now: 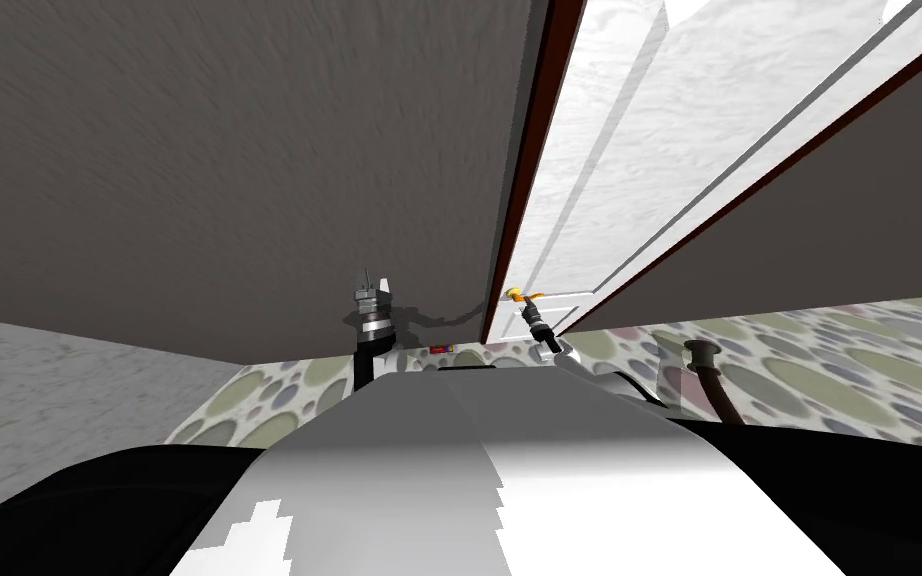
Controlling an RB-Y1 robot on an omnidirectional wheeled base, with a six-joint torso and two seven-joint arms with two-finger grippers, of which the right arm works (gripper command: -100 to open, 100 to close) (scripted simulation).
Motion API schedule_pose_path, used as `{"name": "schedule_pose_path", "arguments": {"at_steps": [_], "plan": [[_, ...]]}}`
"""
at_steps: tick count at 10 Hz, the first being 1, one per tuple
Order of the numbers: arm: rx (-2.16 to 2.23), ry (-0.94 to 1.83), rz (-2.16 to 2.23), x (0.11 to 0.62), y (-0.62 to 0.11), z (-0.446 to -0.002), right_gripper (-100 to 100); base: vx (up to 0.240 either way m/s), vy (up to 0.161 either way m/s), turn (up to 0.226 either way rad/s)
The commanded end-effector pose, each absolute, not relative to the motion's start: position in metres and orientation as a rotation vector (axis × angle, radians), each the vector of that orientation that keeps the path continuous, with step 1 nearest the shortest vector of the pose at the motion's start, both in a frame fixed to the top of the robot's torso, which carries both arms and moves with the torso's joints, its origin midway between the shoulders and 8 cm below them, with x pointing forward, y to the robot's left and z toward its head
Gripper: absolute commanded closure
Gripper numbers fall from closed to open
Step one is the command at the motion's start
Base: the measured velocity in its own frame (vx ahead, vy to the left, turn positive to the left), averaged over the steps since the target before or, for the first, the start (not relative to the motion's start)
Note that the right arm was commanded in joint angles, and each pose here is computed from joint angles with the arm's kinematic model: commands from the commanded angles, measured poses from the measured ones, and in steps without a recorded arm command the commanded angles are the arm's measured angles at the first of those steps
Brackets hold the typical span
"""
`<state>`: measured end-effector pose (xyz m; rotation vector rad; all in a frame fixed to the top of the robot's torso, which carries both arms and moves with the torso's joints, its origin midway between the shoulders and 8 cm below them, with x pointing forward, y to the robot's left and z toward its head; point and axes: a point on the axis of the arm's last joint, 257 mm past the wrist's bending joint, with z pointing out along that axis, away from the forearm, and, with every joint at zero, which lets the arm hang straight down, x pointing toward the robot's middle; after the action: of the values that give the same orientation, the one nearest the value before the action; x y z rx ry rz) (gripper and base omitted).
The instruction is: Pull the door open
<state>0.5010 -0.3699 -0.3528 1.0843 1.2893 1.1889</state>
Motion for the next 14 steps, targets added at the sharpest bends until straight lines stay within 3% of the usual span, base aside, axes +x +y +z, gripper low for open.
{"name": "schedule_pose_path", "arguments": {"at_steps": [1, 4, 5, 10, 14], "plan": [[1.095, 1.281, 1.178, 0.503, -0.377, -0.353, -100, 0.094, -0.014, 0.093], [1.109, 1.268, 1.166, 0.505, -0.385, -0.355, -100, 0.096, -0.018, 0.077], [1.109, 1.268, 1.166, 0.505, -0.385, -0.355, 100, -0.014, 0.003, -0.032], [1.109, 1.268, 1.166, 0.505, -0.385, -0.355, 100, -0.011, 0.001, -0.001], [1.091, 1.294, 1.188, 0.485, -0.401, -0.355, 100, -0.144, -0.047, 0.141]]}}
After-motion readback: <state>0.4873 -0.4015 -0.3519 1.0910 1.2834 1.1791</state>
